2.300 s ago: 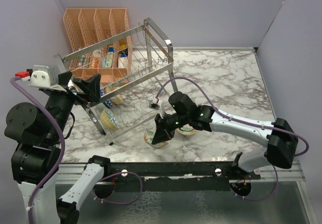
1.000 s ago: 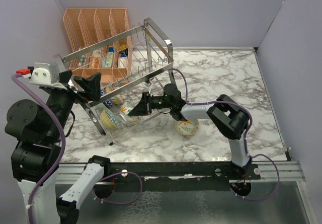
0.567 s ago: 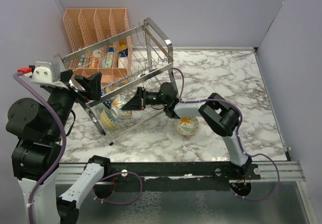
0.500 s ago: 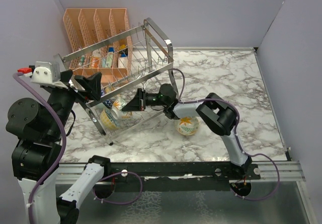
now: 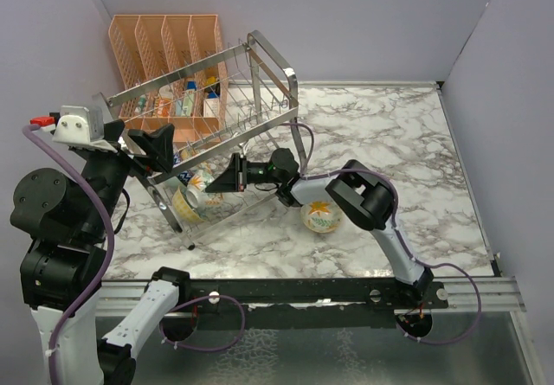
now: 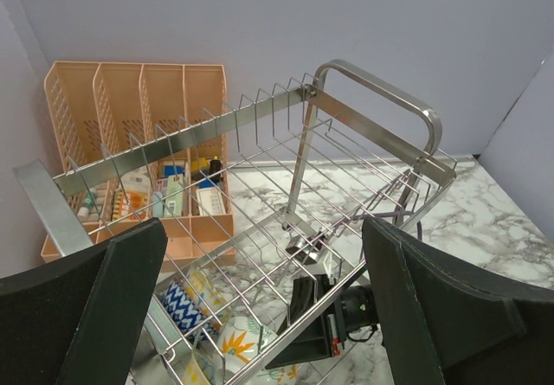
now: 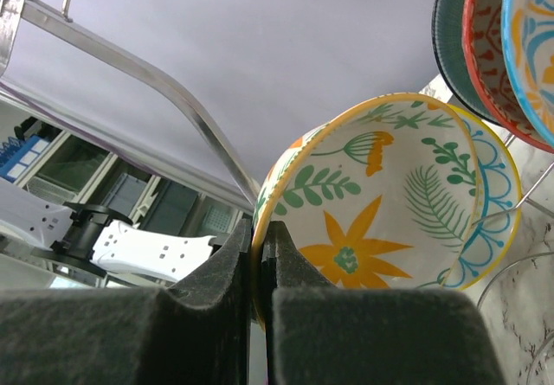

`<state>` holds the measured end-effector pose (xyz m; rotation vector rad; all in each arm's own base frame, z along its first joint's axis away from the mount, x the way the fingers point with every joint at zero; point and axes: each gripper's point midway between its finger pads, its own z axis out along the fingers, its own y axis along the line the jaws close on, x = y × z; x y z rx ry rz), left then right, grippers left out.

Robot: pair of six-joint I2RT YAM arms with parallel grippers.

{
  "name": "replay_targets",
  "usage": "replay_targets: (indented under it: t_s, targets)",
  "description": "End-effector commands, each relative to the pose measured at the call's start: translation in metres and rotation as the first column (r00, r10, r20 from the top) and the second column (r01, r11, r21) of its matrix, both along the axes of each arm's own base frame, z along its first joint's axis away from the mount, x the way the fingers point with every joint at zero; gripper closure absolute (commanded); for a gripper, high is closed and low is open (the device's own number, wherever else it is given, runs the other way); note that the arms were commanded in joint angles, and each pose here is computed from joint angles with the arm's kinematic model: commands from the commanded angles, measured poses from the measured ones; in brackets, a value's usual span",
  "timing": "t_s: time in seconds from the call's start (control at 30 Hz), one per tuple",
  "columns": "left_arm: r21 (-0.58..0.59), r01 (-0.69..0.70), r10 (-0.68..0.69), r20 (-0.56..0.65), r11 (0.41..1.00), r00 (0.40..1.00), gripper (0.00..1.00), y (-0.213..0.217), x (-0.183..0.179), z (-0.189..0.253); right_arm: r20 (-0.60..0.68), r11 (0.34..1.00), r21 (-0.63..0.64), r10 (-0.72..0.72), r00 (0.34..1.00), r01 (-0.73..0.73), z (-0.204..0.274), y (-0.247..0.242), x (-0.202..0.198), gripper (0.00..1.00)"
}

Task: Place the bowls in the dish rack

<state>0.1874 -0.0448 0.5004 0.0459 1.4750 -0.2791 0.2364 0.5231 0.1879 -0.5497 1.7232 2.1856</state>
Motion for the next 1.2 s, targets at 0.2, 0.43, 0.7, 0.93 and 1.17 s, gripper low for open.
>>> replay_targets:
  t_s: [0.2, 0.43, 0.7, 0.93, 1.17]
  targets:
    - [0.016, -0.04, 0.04, 0.009, 0.999, 0.999, 0.01, 0.008, -0.003, 0.0, -0.086, 0.999, -0.018, 0.029, 0.996, -0.03, -0.017, 0.013, -0.005, 0.99]
    - [0.02, -0.047, 0.046, 0.01, 0.999, 0.999, 0.01, 0.01, -0.004, -0.001, -0.148, 0.994, -0.064, 0.076, 0.986, -0.086, -0.039, 0.016, -0.009, 0.99]
    - [0.021, -0.049, 0.049, 0.011, 0.999, 0.999, 0.01, 0.011, -0.006, -0.001, -0.144, 0.99, -0.127, 0.037, 0.989, -0.056, -0.048, 0.013, -0.008, 0.81]
    - [0.015, -0.043, 0.043, 0.012, 0.999, 0.999, 0.01, 0.01, -0.007, 0.0, -0.03, 0.99, -0.127, 0.061, 0.998, -0.064, -0.025, 0.014, -0.01, 0.7]
    - [0.013, -0.042, 0.042, 0.013, 0.999, 0.999, 0.01, 0.009, -0.006, 0.0, 0.034, 0.992, -0.097, 0.089, 0.995, -0.085, -0.006, 0.005, -0.02, 0.56]
